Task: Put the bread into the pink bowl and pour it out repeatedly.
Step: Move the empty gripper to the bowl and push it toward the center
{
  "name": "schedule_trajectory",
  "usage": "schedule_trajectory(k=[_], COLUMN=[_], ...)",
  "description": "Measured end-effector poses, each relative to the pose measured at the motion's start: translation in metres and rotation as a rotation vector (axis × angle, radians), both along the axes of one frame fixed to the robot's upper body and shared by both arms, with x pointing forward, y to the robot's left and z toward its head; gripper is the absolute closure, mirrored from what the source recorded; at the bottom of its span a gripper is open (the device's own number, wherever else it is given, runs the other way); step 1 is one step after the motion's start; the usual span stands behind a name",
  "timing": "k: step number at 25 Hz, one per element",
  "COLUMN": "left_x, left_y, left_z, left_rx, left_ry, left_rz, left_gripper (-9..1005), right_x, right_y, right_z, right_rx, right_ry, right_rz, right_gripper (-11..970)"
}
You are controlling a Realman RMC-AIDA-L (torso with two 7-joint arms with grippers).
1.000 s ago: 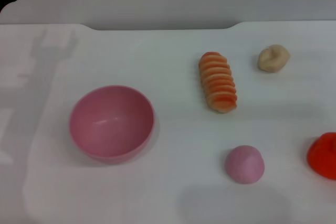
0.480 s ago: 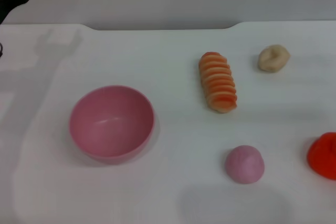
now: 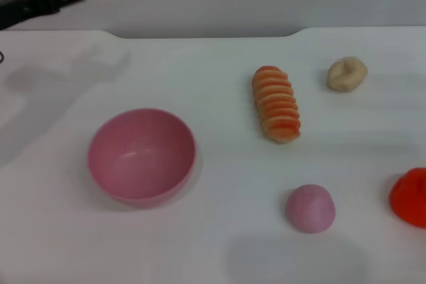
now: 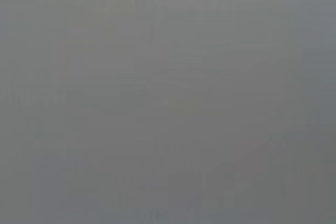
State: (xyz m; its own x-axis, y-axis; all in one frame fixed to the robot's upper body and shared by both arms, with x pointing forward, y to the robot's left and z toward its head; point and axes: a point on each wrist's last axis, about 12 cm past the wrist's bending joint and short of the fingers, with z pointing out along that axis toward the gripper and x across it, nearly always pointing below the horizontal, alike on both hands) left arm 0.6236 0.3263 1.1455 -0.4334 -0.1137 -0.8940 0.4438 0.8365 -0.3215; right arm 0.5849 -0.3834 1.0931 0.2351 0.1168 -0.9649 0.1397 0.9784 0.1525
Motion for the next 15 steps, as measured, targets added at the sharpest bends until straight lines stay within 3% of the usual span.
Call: schedule_trajectory(k=[5, 10, 15], left_x=[-0.006, -0.017, -0.026], left_y=[0.004, 0.006, -0.006], left_z=[0.029, 0.050, 0.046], left_rx=[0.076, 0.140, 0.203], left_ry=[0.191, 0.295, 0.406], left_rz=[-0.187, -0.254, -0.289], left_gripper=[173, 217, 281], right_x=[0.004, 0.005, 0.005], right_y=[0.000, 0.000, 0.002], right_z=[-0.002, -0.001, -0.001], right_rx=[0.006, 0.007, 0.007], right_ry=[0.031, 0.032, 0.027], right_rz=[-0.006, -0.005, 0.004], right_gripper=[260, 260, 260])
